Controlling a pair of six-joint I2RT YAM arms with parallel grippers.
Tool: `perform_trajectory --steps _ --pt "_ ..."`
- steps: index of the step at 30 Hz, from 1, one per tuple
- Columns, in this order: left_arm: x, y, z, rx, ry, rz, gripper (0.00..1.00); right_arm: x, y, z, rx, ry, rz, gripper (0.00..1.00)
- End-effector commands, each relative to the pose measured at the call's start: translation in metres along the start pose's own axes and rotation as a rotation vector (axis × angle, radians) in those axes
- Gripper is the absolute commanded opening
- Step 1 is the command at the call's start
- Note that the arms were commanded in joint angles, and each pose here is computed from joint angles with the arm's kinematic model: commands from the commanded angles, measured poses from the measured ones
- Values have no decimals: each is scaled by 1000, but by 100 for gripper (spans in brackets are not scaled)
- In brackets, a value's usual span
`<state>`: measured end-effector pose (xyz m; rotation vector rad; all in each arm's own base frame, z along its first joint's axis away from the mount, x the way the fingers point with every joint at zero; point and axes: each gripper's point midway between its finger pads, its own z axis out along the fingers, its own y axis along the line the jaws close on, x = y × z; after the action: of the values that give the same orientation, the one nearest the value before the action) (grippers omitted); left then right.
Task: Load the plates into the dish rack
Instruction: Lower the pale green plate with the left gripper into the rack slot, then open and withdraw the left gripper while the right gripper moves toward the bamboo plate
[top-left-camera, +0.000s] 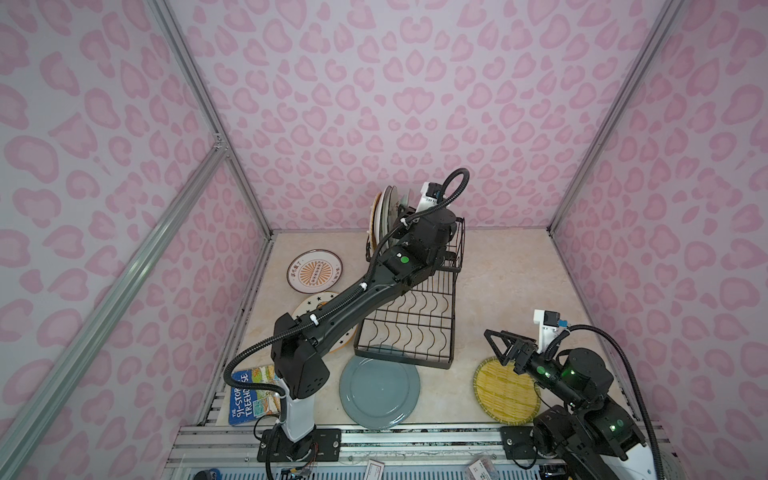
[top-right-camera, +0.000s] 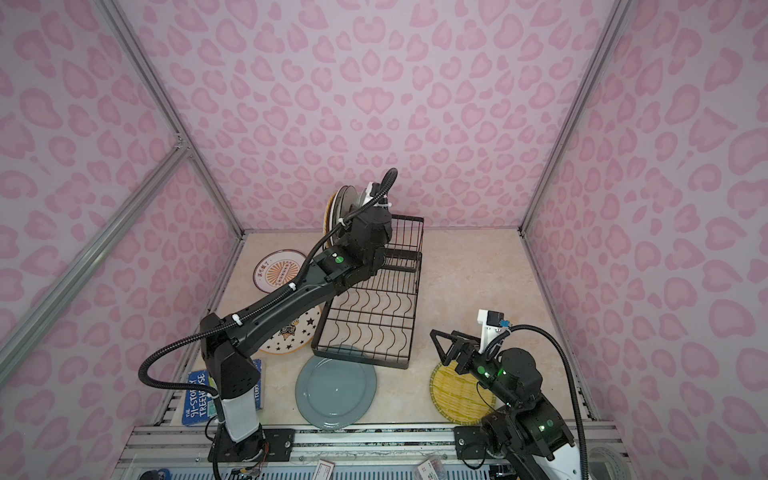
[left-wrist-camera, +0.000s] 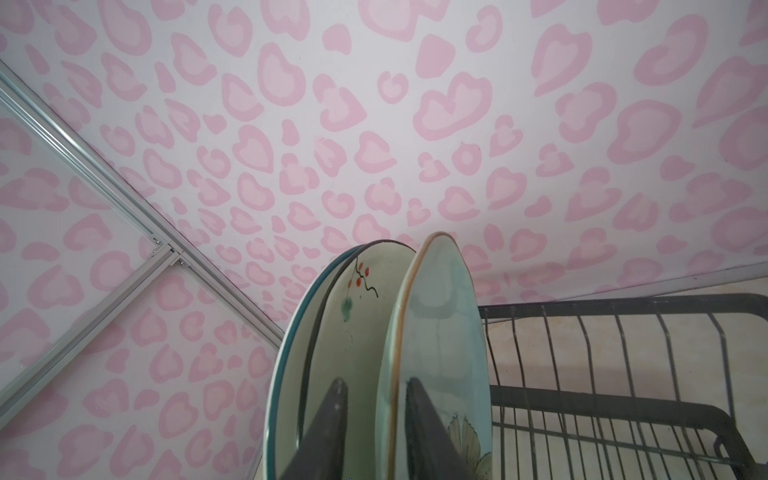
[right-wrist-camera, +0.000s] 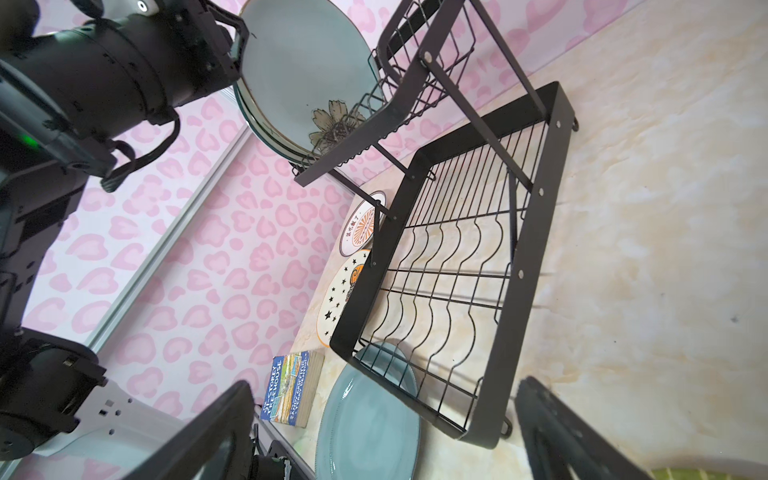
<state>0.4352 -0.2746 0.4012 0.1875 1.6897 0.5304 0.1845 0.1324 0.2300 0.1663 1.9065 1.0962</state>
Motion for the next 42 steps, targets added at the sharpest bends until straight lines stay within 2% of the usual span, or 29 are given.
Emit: perform_trajectory --steps 1,9,14,22,25,29,33,34,35,37,40,42 --pt "-17 19 -5 -18 -32 -62 28 5 -11 2 45 14 7 98" --pt "-32 36 -11 -29 -56 -82 30 5 -13 8 56 29 0 98" --pt "-38 36 -17 9 -66 -104 30 8 -21 12 84 38 9 98" --pt "-50 55 -41 108 -86 -182 32 5 -55 22 287 57 -13 98" --pt "-51 68 -56 189 -86 -240 35 3 -60 32 325 84 -37 93" --pt "-42 80 -80 315 -69 -299 52 4 -68 48 365 126 -55 87" --pt "-13 91 -102 429 -24 -370 85 5 -74 60 383 148 -72 86" --pt "-4 91 -108 462 -10 -384 90 4 -76 60 396 150 -81 87" --pt "6 89 -116 518 -2 -399 99 4 -80 58 422 152 -89 92" --pt "27 84 -132 631 25 -425 97 7 -92 52 479 150 -83 97" --pt "55 73 -162 824 74 -476 97 13 -108 40 543 146 -35 98" --pt "85 55 -180 945 138 -477 97 15 -126 23 640 132 -1 98"
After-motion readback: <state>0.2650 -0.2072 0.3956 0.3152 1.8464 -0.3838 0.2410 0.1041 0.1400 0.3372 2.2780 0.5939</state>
